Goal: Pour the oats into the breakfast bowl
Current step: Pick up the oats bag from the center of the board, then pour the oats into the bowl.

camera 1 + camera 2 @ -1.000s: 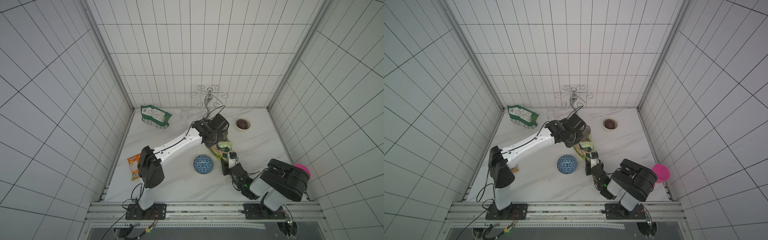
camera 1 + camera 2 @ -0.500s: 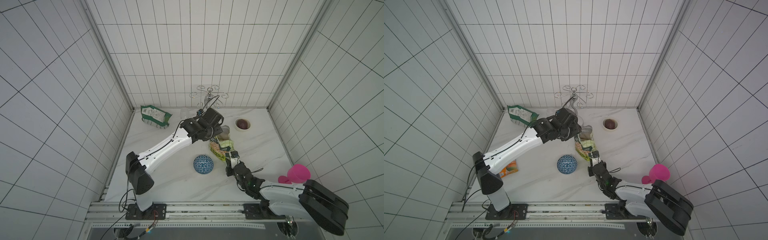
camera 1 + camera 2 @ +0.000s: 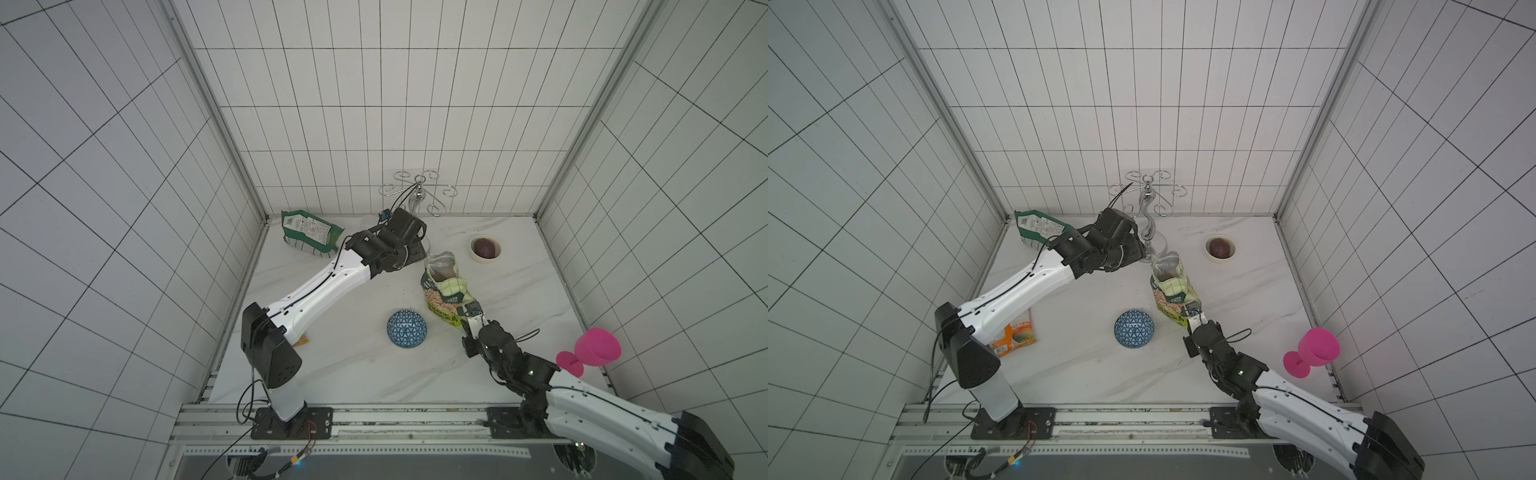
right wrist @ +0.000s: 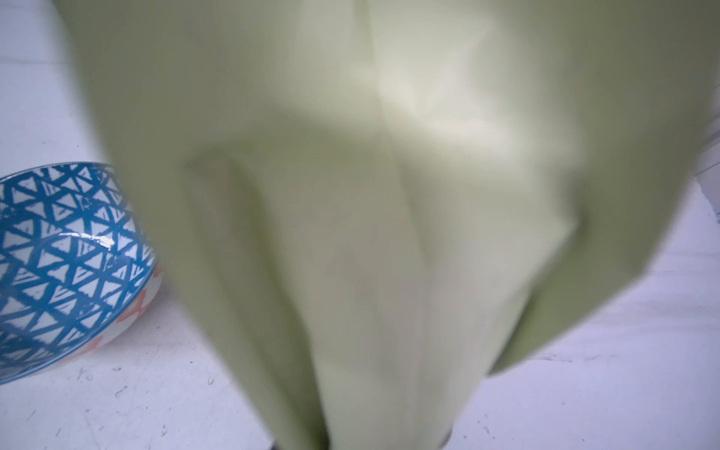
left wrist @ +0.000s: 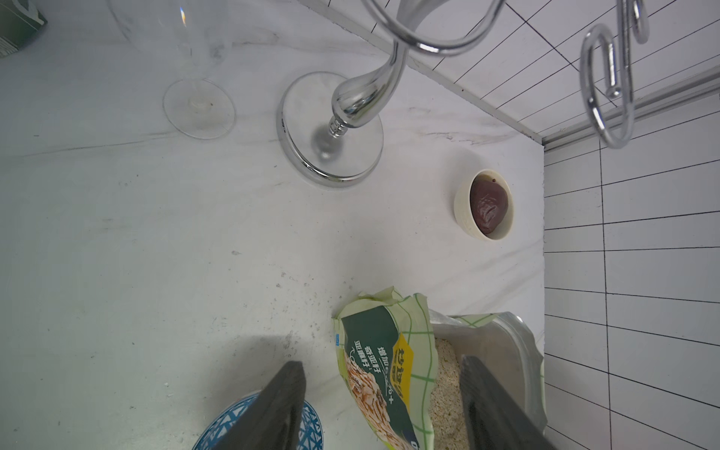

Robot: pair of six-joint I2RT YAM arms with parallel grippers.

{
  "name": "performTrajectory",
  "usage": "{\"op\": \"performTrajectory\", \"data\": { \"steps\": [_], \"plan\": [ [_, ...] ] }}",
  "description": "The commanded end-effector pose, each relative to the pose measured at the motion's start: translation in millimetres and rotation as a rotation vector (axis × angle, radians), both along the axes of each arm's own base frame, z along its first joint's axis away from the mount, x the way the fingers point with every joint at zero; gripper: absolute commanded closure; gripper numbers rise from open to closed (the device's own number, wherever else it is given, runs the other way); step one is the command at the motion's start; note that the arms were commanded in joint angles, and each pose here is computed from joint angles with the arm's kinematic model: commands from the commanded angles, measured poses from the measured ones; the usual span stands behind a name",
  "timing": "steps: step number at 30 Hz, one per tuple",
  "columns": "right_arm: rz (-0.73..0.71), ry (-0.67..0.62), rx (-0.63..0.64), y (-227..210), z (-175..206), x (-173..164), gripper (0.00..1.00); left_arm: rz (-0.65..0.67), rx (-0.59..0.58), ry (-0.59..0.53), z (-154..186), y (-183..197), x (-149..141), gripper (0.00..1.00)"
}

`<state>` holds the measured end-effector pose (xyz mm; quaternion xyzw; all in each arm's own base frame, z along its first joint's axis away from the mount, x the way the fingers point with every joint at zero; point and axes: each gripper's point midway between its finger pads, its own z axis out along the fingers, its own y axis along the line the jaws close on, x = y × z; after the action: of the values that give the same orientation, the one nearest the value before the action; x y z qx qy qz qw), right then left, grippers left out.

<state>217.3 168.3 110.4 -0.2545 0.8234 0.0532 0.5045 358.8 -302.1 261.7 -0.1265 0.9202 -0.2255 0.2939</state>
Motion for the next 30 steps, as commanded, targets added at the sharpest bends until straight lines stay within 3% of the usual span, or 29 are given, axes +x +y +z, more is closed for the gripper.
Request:
{"op": "performTrajectory", "data": {
  "steps": [1,16,30],
  "plan": [
    [0.025,-0.098,0.037,12.2,47.6,9.8,1.0,-0.022,0.003,-0.054,13.2,11.6,-0.1,0.35],
    [0.046,-0.077,-0.18,8.6,92.0,15.8,1.0,0.04,0.018,-0.034,-9.8,61.0,-1.6,0.39],
    [0.133,-0.105,-0.264,-4.2,111.0,3.8,1.0,-0.09,-0.07,0.051,-38.3,36.6,-18.3,0.47]
  ]
}}
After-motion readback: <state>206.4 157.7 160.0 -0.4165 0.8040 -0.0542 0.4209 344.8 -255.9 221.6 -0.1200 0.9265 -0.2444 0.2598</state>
